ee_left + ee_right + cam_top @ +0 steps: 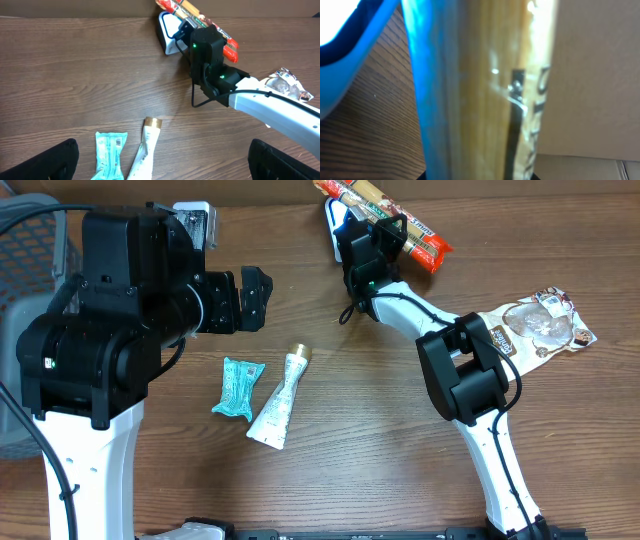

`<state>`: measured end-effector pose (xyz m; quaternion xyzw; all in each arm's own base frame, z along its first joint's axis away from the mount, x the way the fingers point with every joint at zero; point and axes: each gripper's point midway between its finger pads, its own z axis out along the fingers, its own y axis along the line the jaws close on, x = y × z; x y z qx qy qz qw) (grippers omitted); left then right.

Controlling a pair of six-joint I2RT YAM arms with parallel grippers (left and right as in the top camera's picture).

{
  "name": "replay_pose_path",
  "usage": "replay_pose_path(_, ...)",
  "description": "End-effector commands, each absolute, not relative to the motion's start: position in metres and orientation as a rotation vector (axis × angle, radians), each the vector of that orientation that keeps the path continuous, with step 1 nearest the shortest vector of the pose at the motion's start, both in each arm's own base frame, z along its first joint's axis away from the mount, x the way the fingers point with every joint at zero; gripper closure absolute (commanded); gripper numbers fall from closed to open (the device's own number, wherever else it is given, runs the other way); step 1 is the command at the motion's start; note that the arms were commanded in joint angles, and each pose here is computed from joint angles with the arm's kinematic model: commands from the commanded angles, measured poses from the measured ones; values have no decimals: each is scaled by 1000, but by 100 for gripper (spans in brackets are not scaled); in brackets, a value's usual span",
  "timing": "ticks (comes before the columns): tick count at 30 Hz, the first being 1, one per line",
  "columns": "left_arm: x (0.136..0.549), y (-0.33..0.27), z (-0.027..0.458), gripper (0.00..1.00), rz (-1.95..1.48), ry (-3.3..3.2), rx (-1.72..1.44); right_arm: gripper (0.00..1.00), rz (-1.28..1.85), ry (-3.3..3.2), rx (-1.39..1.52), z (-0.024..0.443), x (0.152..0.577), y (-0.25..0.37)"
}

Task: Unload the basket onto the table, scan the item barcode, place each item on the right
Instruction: 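Hold the spaghetti pack over the scanner window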

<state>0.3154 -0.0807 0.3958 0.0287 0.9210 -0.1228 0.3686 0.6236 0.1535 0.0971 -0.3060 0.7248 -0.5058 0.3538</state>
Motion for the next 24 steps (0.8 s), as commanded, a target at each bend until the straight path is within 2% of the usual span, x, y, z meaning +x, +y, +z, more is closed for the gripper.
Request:
replay_pose_path(1, 316, -82, 398, 0, -313, 2356, 105, 96, -1318, 1836, -631, 139, 627, 148)
replay_pose_path(15, 316, -82, 398, 0, -313, 2355, 105, 96, -1349, 1823, -544, 151, 624, 143)
replay_pose_path(24, 316, -83, 398, 0, -314, 2355, 105, 96, -1338, 1804, -492, 178, 620, 143)
